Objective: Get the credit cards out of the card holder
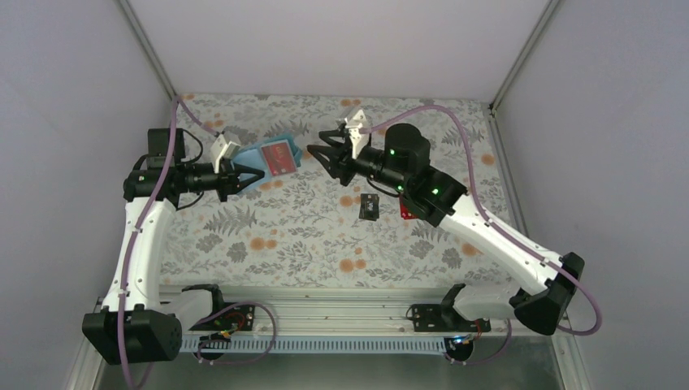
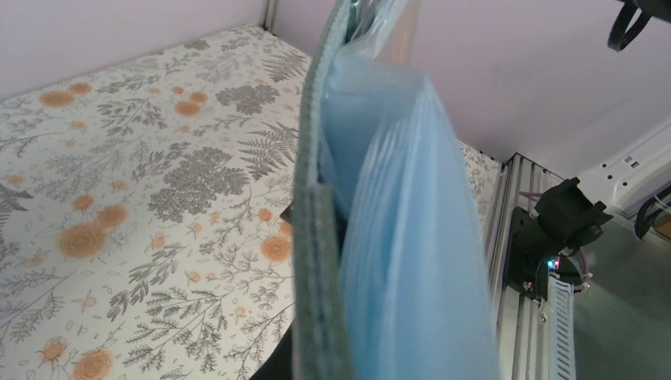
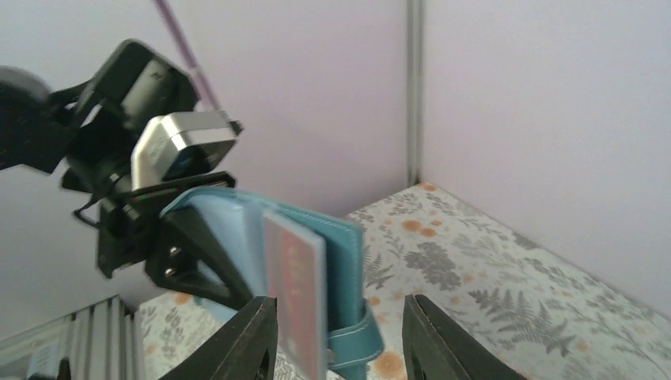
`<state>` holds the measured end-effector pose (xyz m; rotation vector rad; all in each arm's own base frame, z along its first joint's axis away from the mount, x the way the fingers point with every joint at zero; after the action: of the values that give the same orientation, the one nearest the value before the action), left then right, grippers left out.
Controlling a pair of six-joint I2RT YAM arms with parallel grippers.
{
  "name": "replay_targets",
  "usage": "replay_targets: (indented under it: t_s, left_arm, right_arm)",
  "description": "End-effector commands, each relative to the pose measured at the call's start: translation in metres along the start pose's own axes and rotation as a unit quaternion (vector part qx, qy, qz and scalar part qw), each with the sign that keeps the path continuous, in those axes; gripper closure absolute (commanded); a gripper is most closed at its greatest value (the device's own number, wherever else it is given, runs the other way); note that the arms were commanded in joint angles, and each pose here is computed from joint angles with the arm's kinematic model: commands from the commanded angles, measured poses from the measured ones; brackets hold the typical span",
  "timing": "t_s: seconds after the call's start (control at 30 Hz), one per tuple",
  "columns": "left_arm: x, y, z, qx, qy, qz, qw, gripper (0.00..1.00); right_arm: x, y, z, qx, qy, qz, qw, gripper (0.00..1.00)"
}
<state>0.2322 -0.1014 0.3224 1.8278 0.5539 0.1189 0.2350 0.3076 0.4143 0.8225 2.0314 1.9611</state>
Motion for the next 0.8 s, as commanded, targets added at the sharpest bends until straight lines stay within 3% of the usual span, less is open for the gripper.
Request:
replay_targets:
  t_s: [0.0, 0.07, 0.17, 0.23, 0.47, 0.77]
  left_arm:
    - [-0.007, 0.006, -0.002, -0.015, -0.014, 0.017, 1.000, 0.98]
    - [-0.007, 0.006, -0.002, -0.015, -0.014, 0.017, 1.000, 0.98]
    - [-0.009, 0.007, -0.003, -0.016, -0.015, 0.021, 1.000, 0.98]
    - [-0.011, 0.007, -0.003, -0.018, -0.019, 0.022, 0.999, 0.98]
    - [-0.012, 0.007, -0.003, -0.019, -0.021, 0.022, 0.999, 0.97]
    - [-0.012, 0.007, -0.003, -0.019, -0.022, 0.022, 0.999, 0.98]
  right_arm:
    - [0.039, -0.018, 0.003, 0.026, 0.151, -0.046, 0.987, 0.51]
    - [0.058, -0.027, 0.006, 0.065, 0.241, -0.051, 0.967, 0.39]
    - [0.051, -0.036, 0.015, 0.071, 0.230, -0.055, 0.969, 0.21]
    - [0.039, -0.040, 0.013, 0.055, 0.220, -0.057, 0.972, 0.16]
    - [0.034, -0.043, 0.016, 0.062, 0.289, -0.031, 0.955, 0.14]
    - [0.024, -0.048, 0.034, 0.082, 0.279, 0.004, 0.957, 0.16]
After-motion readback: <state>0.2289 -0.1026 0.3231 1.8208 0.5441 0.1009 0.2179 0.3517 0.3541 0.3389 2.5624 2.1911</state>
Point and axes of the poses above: each gripper's point midway between its finger pads, its own z axis out along the fingers, its own x axis along the line the jaws close on, y = z × x, the point moved 4 cm from there along -z, back along the fingers, and after that the axes turned 7 degrees about z, right-handed, at the moved point
